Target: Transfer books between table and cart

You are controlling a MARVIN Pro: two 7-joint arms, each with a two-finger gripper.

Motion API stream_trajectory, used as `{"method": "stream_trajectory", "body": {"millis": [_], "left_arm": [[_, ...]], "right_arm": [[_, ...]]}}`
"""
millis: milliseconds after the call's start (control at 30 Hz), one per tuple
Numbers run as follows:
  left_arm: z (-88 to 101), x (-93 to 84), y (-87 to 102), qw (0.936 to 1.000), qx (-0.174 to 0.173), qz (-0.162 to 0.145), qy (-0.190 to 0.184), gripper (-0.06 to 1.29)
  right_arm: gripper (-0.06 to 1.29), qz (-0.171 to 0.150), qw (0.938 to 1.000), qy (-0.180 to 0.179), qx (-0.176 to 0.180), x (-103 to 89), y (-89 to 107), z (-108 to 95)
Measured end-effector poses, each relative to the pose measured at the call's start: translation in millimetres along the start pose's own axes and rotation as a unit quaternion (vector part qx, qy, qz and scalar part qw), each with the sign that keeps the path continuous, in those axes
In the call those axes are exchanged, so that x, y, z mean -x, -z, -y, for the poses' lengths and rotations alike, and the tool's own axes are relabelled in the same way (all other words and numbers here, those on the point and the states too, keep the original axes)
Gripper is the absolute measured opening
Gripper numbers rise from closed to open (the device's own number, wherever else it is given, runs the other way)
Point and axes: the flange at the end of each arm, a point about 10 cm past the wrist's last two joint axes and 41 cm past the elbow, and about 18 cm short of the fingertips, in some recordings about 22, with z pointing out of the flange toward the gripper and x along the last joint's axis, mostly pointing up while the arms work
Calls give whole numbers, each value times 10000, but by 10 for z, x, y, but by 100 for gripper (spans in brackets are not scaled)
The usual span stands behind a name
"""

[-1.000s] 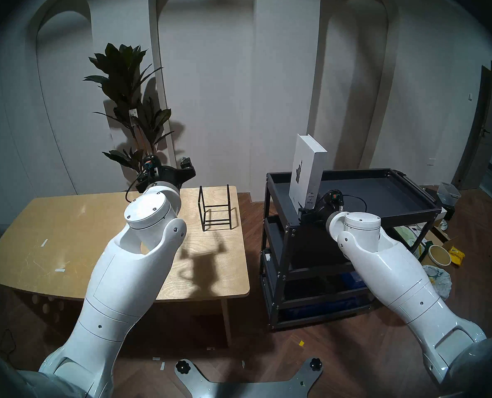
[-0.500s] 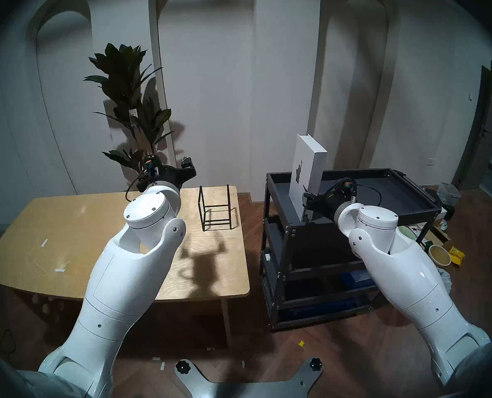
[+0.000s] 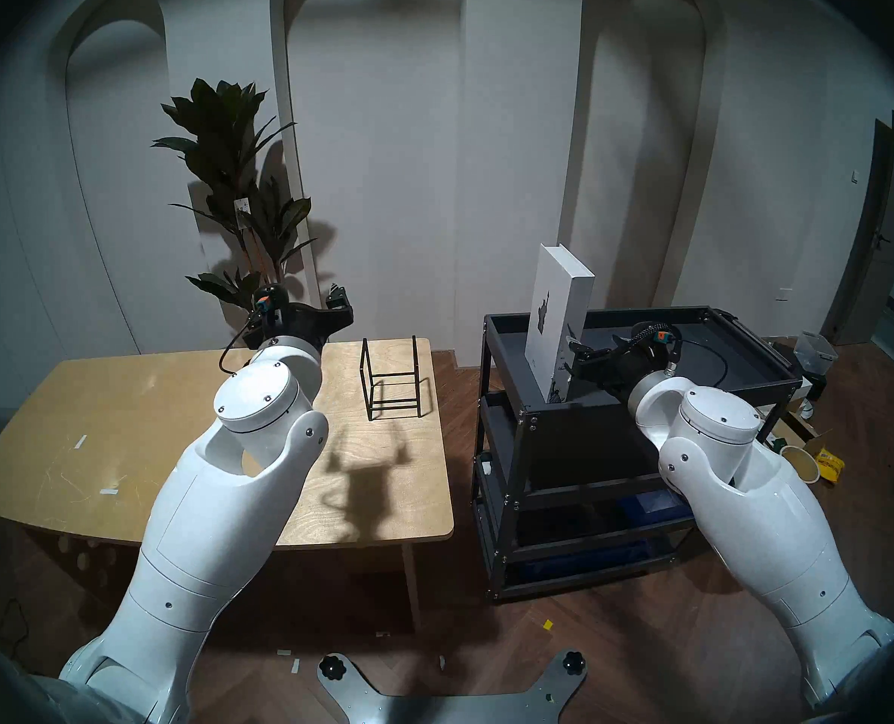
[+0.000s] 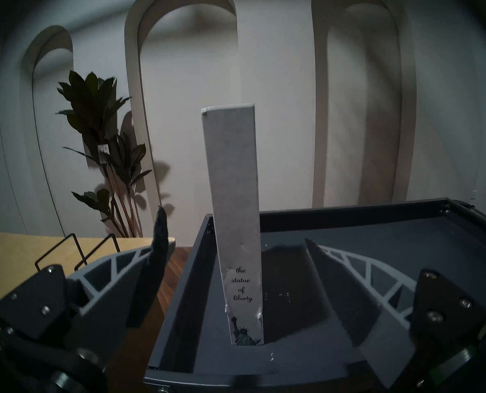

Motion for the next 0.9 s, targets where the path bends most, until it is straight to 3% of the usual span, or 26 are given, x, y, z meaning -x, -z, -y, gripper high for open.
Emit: {"method": "stream_trajectory", "body": {"millis": [233,533,900], "left_arm": [[76,76,73,9999,87,-50,-2,124],[194,172,156,9997,212,-94,-26,124],[243,278,206,9993,335,-152,-35,124]], "right_arm": [[122,-361,9992,-158,-105,32,179,-9],[122,-653,9966,-391,-301,253,335,-107],[122,-903,9918,-788,-449,665,238,-302]]}}
